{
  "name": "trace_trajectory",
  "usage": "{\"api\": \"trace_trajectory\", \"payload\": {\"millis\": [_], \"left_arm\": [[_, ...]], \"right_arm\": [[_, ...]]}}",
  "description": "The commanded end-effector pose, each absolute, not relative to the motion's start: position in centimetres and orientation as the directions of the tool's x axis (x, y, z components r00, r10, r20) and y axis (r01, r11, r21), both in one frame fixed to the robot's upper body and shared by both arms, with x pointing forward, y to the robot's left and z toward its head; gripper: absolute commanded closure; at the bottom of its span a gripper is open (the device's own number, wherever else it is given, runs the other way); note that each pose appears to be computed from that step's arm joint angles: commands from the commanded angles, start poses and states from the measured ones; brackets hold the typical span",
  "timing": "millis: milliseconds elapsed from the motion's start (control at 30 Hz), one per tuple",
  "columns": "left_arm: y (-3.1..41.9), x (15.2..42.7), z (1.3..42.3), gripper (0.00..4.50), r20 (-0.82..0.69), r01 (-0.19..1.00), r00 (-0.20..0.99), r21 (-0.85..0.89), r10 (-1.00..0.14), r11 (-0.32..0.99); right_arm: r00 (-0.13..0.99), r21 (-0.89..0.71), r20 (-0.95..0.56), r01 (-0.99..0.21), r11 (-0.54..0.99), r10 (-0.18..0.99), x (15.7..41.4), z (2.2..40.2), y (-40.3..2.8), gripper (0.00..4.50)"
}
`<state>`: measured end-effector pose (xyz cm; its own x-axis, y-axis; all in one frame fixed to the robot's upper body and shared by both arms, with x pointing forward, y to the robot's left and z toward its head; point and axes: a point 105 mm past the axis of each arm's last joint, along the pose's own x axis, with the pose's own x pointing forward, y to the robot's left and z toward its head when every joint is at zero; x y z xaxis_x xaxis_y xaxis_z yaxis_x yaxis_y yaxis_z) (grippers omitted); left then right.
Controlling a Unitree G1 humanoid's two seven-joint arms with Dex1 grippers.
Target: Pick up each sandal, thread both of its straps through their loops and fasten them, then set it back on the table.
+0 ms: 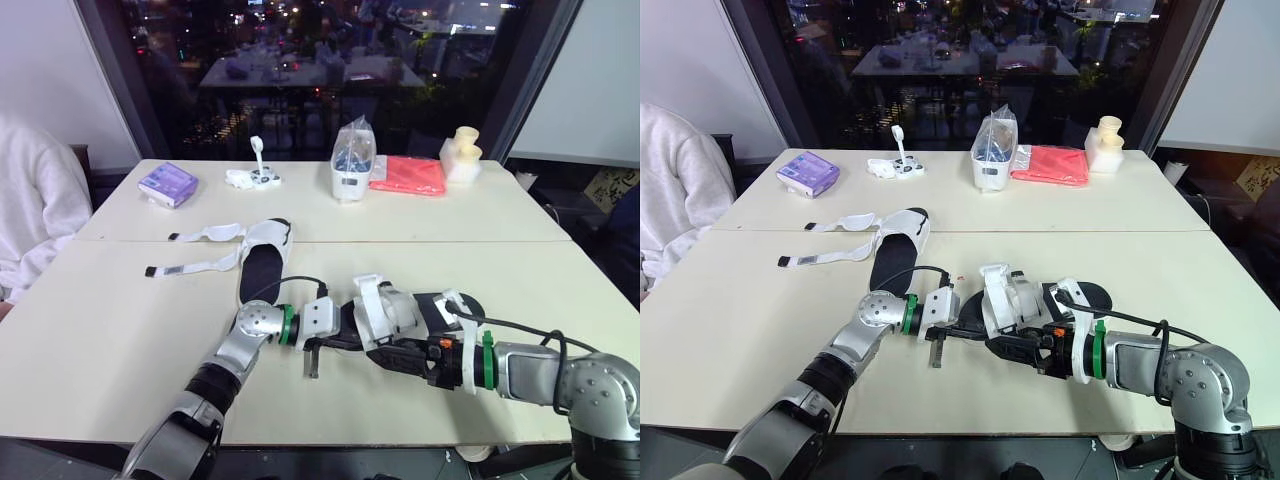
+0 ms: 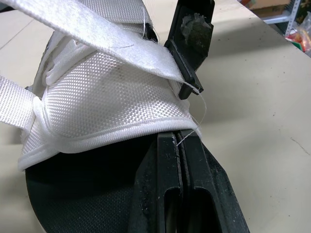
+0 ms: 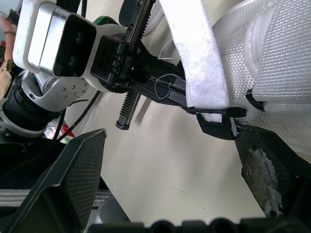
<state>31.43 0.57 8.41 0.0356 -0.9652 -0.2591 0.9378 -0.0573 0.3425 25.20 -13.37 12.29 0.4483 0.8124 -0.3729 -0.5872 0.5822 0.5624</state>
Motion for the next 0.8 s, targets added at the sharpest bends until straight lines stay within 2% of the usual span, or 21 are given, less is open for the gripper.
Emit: {"api": "trace_trajectory", "payload": {"millis": [33,67,167,400,800], "left_arm": [[0.2,30.9,7.8,4.50,-0.277,0.939,0.014,0.333,-0.961,-0.083],[0.2,30.9,7.8,4.50,-0.276,0.939,0.014,0.333,-0.961,-0.082],[0.2,31.0,7.9,4.50,-0.275,0.939,0.018,0.334,-0.961,-0.078],[0.3,30.9,7.8,4.50,-0.274,0.940,0.023,0.333,-0.961,-0.072],[0.1,30.9,7.9,4.50,-0.268,0.940,0.022,0.333,-0.963,-0.071]], "right_arm": [[0.423,0.564,-0.331,-0.628,0.536,0.844,25.1,13.4,-12.6,0.09],[0.423,0.564,-0.332,-0.628,0.537,0.843,25.2,13.5,-12.6,0.09],[0.421,0.568,-0.347,-0.617,0.545,0.838,25.4,13.3,-12.7,0.91],[0.410,0.583,-0.358,-0.603,0.544,0.839,25.6,12.9,-12.7,4.48],[0.313,0.606,-0.490,-0.549,0.576,0.814,24.0,9.6,-13.8,4.48]]}}
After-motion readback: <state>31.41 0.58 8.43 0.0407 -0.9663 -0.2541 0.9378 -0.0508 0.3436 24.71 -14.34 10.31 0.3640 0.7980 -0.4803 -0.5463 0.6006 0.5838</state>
